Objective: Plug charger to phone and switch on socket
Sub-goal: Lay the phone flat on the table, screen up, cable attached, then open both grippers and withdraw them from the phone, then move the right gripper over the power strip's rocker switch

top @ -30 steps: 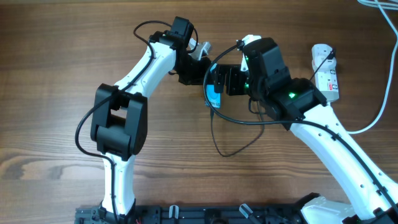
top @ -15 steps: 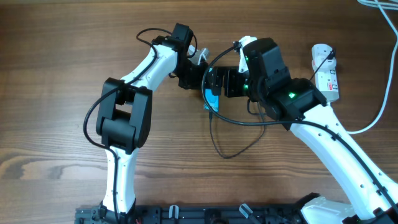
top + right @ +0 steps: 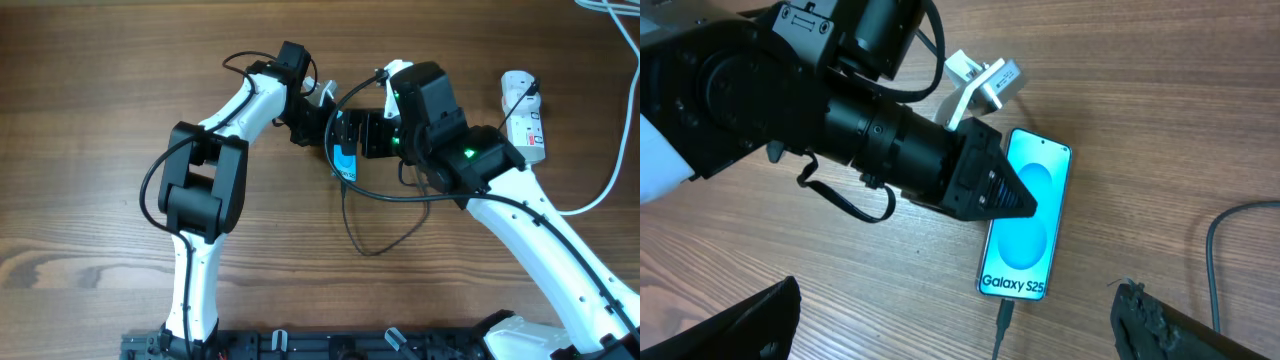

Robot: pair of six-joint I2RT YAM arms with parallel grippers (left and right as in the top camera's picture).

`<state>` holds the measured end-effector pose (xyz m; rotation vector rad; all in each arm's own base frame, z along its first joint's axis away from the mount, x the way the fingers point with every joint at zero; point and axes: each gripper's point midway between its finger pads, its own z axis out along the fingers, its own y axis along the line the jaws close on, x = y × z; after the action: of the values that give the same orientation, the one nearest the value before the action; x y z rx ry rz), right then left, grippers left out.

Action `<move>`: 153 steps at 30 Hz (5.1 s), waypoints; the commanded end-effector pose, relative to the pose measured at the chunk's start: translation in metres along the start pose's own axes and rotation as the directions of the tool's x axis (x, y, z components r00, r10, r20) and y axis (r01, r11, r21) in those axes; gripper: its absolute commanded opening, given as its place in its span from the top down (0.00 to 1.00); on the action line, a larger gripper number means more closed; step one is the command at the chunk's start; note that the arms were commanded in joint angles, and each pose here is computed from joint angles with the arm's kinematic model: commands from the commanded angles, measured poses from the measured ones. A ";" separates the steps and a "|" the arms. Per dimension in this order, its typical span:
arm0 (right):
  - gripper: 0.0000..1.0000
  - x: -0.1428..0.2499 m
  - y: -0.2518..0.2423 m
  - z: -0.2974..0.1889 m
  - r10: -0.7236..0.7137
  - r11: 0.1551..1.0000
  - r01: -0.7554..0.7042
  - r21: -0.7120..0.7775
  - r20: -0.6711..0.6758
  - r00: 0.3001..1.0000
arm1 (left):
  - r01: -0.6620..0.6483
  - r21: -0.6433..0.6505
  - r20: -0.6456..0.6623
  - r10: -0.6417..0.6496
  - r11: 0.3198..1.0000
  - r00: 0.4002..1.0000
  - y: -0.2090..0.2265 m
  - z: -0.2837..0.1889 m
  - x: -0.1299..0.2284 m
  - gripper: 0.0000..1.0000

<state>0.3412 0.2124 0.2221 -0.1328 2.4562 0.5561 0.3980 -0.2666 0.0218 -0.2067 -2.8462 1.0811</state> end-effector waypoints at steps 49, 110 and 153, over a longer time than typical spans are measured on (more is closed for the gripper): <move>0.00 -0.045 -0.248 -0.116 0.438 0.704 -0.540 0.462 0.317 0.841 | 0.368 -0.473 0.577 -0.035 0.801 0.816 0.056 -0.226 -0.024 0.00; 0.00 0.044 -0.465 0.005 0.727 0.427 -0.732 0.531 0.280 0.627 | 0.366 -0.469 0.585 -0.028 0.803 0.811 0.052 -0.230 -0.024 0.00; 0.00 0.056 -0.438 0.045 0.750 0.531 -0.699 0.479 0.119 0.651 | 0.366 -0.469 0.585 -0.028 0.803 0.811 0.052 -0.230 -0.024 0.00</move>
<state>0.4187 -0.1882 0.0109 1.2348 2.5102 0.1599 0.4569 -0.0827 0.1633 0.4466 -3.5352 0.2523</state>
